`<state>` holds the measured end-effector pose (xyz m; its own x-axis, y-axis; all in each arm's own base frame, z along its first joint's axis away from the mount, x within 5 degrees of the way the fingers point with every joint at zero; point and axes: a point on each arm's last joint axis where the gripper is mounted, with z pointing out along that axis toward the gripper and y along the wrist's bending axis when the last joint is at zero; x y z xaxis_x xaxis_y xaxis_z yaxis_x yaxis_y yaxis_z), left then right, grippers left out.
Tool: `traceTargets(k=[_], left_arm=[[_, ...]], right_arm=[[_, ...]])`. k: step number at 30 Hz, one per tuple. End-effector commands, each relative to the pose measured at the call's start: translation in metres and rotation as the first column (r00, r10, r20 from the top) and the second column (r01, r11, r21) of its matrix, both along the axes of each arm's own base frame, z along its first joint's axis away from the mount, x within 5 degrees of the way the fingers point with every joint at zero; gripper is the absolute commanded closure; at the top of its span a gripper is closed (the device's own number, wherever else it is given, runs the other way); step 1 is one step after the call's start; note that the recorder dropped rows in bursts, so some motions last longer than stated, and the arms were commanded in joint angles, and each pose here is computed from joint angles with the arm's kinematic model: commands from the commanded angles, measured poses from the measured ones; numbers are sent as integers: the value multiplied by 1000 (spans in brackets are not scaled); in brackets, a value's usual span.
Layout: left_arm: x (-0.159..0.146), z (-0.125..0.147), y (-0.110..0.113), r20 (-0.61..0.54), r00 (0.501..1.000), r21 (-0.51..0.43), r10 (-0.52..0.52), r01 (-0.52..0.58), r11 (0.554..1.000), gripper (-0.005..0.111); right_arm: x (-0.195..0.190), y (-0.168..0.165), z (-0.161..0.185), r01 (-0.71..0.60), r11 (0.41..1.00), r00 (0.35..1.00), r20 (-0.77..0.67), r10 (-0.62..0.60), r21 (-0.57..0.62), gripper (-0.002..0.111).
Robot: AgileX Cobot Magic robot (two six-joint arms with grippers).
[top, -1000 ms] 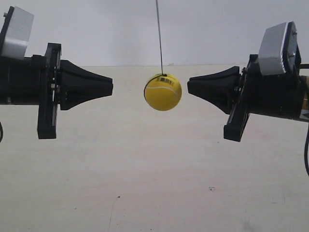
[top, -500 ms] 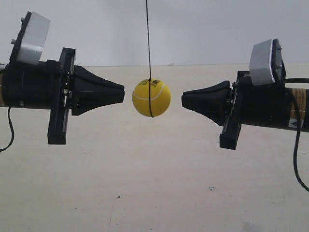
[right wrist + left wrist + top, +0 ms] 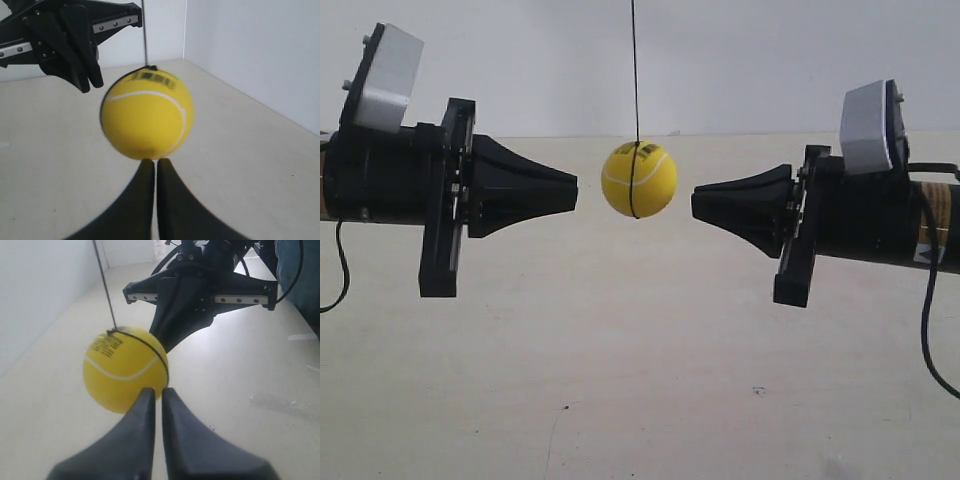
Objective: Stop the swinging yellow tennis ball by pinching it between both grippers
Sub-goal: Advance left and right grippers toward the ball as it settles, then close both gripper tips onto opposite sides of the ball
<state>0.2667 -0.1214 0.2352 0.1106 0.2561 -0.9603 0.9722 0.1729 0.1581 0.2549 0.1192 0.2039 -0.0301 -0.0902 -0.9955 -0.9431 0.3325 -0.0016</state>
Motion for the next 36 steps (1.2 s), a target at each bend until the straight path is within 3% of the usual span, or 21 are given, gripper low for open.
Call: traceTargets(k=[1,13,28,36], left_arm=[[1,3,-3,12,1000,-13,1,-1,1000,102],[4,-1,-4,-4,1000,-25,13,-14,1000,102],[3,0,-4,-23,1000,-6,-18,18,1000,102],[2,6,-6,-48,995,10,-86,86,996,102]], right_arm=[[4,1,6,0,1000,1000,19,0,21,108],[3,39,12,-73,994,996,52,77,-76,108],[5,38,9,-44,993,998,46,49,-106,108],[5,38,8,-49,992,997,47,54,-113,108]])
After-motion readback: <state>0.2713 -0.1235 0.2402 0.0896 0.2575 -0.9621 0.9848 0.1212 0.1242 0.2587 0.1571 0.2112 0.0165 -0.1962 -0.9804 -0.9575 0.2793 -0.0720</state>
